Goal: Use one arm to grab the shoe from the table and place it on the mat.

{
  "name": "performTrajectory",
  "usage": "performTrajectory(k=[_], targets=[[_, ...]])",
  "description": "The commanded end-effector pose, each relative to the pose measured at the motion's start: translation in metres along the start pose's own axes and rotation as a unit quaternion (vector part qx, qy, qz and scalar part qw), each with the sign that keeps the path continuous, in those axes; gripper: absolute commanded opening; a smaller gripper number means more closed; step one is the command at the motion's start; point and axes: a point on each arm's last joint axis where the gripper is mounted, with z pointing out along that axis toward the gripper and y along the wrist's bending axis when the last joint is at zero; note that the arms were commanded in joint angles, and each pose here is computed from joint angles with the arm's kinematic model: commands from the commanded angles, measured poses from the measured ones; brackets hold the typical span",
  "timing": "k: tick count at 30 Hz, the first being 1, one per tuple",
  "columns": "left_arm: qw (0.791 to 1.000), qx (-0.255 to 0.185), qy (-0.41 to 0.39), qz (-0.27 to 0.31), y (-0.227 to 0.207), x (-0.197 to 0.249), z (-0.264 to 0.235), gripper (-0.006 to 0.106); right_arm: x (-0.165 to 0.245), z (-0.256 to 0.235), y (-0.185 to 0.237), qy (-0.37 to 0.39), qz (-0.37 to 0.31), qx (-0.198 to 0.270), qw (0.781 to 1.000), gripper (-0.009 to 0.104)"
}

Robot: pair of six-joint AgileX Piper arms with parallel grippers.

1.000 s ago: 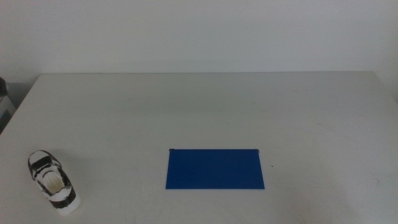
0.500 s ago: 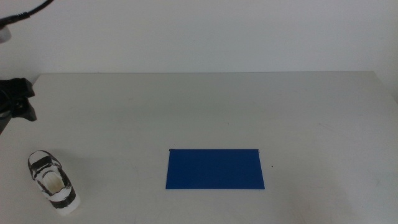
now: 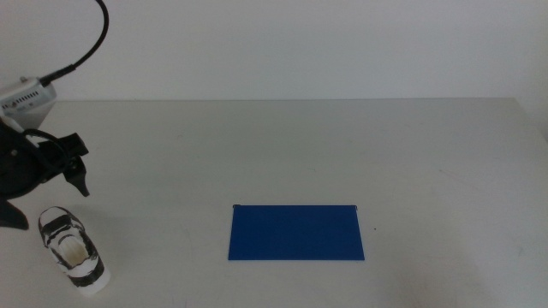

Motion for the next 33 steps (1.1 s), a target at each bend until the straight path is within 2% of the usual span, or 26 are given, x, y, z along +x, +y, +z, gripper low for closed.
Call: performTrajectory(k=[1,6,18,33], targets=[[0.999,0.018,-0.013,-0.031,-0.006,-0.005,-0.009,0.091,-0.011,-0.003,-0.001,-0.055,-0.010,0.006,0.998,0.066],[0.999,-0.006,0.017,-0.049,-0.004,-0.006,0.007,0.091,-0.011,-0.003,-0.001,-0.055,-0.010,0.006,0.998,0.066],[0.997,-0.058,0.039,-0.028,0.001,-0.012,0.035,0.091,-0.011,-0.003,-0.001,-0.055,-0.010,0.006,0.998,0.066],[0.995,-0.065,0.064,-0.036,-0.001,-0.018,0.079,0.091,-0.011,-0.003,-0.001,-0.055,-0.010,0.006,0.998,0.066]])
